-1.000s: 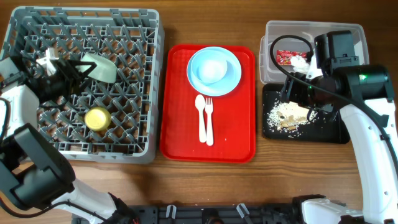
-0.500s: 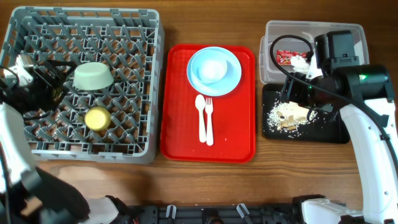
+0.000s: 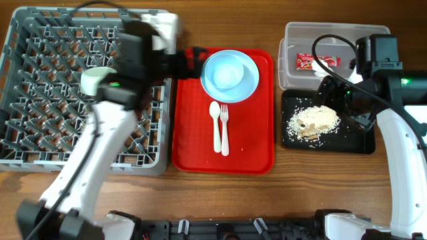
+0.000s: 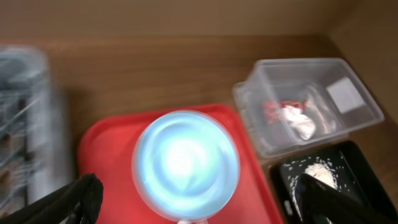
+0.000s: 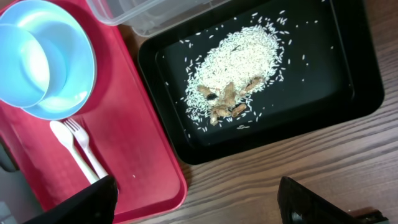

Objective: Sort waste into correct bins and load items into the dishwasher rack
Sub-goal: 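Grasp the blue bowl on the plate with left gripper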

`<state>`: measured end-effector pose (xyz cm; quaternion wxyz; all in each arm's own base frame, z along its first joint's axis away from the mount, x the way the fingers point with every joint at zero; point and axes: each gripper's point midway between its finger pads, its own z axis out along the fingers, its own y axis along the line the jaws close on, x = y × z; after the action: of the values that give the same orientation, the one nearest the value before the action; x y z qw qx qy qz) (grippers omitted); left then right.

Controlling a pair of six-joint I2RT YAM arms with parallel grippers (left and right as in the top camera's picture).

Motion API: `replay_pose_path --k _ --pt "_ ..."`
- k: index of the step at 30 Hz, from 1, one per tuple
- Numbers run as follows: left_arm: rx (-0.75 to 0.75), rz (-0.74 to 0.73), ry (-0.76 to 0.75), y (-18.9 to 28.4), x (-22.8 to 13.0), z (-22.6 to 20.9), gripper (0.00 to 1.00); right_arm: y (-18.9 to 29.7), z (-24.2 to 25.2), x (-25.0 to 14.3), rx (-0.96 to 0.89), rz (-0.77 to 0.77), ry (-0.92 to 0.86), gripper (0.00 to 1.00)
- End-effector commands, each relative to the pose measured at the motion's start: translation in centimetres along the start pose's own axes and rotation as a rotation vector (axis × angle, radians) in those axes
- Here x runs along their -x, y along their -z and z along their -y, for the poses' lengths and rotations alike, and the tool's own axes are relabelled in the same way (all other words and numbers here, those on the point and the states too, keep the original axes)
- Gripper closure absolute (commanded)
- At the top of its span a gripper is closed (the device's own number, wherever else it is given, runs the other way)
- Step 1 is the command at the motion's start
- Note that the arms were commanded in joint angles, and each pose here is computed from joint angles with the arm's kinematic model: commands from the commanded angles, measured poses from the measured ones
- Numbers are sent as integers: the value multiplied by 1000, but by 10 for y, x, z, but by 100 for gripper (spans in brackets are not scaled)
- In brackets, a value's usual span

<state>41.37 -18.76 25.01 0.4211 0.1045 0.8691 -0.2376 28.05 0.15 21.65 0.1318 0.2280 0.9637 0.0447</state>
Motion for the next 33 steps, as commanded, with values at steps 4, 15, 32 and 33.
replay_pose_path --k 4,15,32,33 --pt "-76 -14 -171 -91 -38 63 0 3 3 1 -6 15 8 16" --pt "-30 -219 -168 -176 -139 36 8 3 3 0 -4 9 34 16" --pt "107 -293 -174 -179 -162 6 45 3 4 -2 -8 2 41 16" --pt "106 -289 -175 -179 -162 6 52 3 4 -3 -9 0 41 16"
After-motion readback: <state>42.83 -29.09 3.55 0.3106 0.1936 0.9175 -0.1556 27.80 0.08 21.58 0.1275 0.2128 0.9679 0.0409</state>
